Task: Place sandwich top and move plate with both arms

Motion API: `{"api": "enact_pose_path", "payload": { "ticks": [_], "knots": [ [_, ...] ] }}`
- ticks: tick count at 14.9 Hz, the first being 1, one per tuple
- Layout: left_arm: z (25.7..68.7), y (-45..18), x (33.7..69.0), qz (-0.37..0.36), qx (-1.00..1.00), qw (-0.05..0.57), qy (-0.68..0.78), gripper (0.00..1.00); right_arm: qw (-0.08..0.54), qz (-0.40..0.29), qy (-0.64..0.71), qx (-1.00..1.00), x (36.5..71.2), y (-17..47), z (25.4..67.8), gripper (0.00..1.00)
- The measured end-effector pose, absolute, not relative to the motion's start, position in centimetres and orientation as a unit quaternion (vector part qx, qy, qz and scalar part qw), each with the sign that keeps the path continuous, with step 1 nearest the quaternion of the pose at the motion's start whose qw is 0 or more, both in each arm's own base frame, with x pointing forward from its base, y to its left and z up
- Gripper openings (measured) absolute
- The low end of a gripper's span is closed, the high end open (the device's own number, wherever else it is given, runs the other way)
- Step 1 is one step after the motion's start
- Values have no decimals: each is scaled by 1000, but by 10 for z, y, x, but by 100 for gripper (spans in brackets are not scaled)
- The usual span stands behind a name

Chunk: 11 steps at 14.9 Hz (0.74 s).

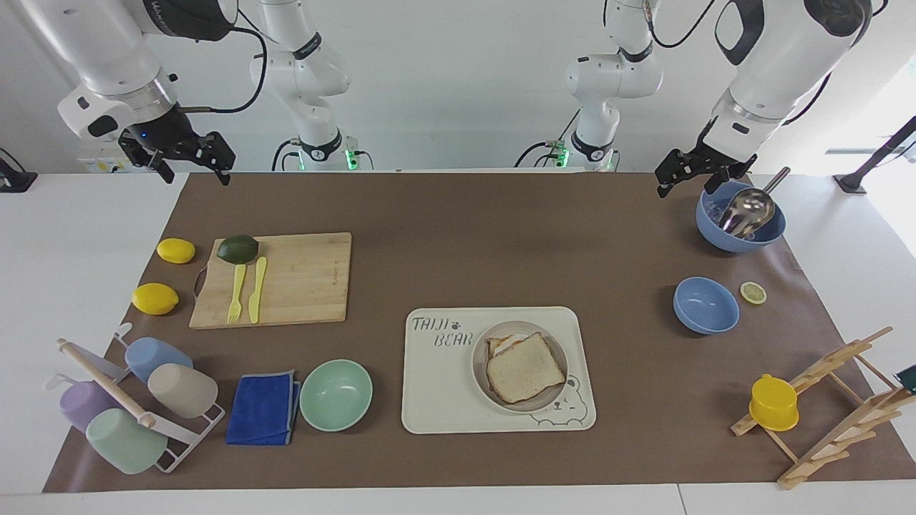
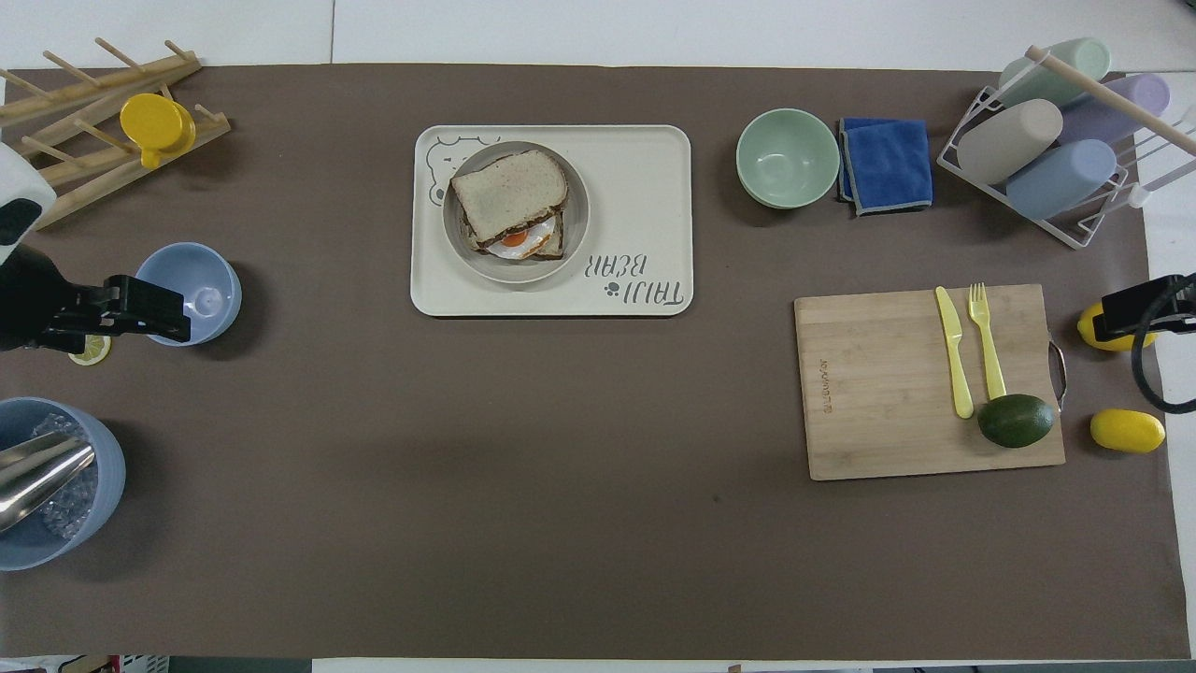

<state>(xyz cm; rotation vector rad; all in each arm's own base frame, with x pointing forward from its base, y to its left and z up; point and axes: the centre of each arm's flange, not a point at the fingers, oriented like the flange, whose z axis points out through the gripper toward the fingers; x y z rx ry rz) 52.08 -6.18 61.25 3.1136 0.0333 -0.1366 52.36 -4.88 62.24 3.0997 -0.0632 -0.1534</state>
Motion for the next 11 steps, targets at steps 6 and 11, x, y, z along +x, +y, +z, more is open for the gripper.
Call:
{"api": "enact_pose_path", "payload": {
  "ticks": [6, 11],
  "knots": [
    [615, -59, 524, -43, 999, 6, 12, 100, 19, -49, -20, 998, 524, -49, 622, 100],
    [614, -55, 525, -43, 999, 6, 15, 100, 19, -49, -20, 998, 524, -49, 622, 100]
  ]
}}
